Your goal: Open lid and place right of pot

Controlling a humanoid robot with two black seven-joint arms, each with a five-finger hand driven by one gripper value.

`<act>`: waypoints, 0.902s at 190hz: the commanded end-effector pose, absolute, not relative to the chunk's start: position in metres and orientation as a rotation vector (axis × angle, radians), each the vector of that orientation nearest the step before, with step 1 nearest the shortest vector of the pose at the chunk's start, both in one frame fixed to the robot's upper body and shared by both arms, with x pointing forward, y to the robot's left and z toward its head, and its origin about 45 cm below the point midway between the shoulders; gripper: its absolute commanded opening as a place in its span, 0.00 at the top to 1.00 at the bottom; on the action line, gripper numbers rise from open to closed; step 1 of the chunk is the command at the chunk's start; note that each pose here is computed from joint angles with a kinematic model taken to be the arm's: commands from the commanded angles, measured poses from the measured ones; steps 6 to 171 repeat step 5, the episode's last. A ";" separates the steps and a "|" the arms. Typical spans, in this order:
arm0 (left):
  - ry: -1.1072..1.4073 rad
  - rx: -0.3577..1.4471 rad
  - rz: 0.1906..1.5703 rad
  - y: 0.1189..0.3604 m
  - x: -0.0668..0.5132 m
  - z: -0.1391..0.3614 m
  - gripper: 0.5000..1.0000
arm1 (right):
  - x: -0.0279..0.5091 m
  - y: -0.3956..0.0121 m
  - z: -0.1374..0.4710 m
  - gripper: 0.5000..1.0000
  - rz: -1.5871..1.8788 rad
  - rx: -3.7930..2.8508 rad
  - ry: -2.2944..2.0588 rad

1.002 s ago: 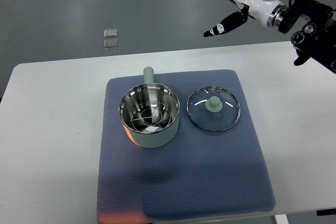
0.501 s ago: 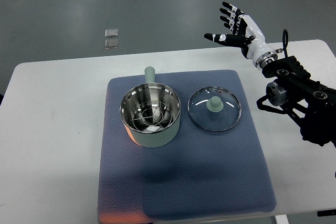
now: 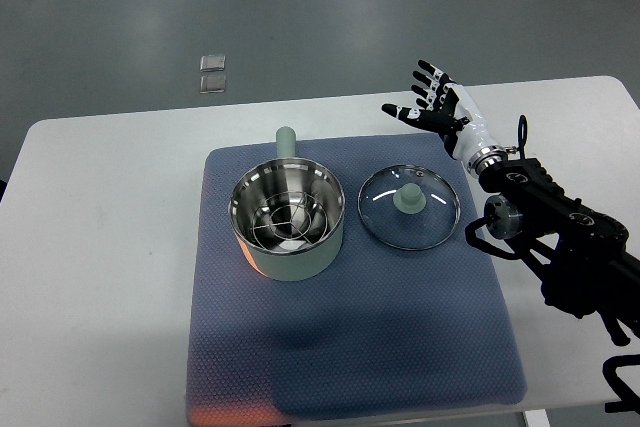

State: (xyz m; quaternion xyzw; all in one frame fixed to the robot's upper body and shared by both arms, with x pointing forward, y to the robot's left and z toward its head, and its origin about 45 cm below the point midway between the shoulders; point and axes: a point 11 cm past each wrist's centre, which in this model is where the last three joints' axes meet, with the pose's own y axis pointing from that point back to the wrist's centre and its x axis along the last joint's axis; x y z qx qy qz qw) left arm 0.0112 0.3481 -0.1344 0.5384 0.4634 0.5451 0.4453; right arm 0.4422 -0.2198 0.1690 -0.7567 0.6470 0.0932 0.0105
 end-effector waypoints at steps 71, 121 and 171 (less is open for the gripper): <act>1.147 1.332 1.351 0.348 0.012 -0.134 0.00 | 0.443 -0.218 0.171 0.14 0.286 -2.359 2.015; 1.147 1.332 1.351 0.348 0.012 -0.134 0.00 | 0.443 -0.218 0.171 0.14 0.286 -2.359 2.015; 1.147 1.332 1.351 0.348 0.012 -0.134 0.00 | 0.443 -0.218 0.171 0.14 0.286 -2.359 2.015</act>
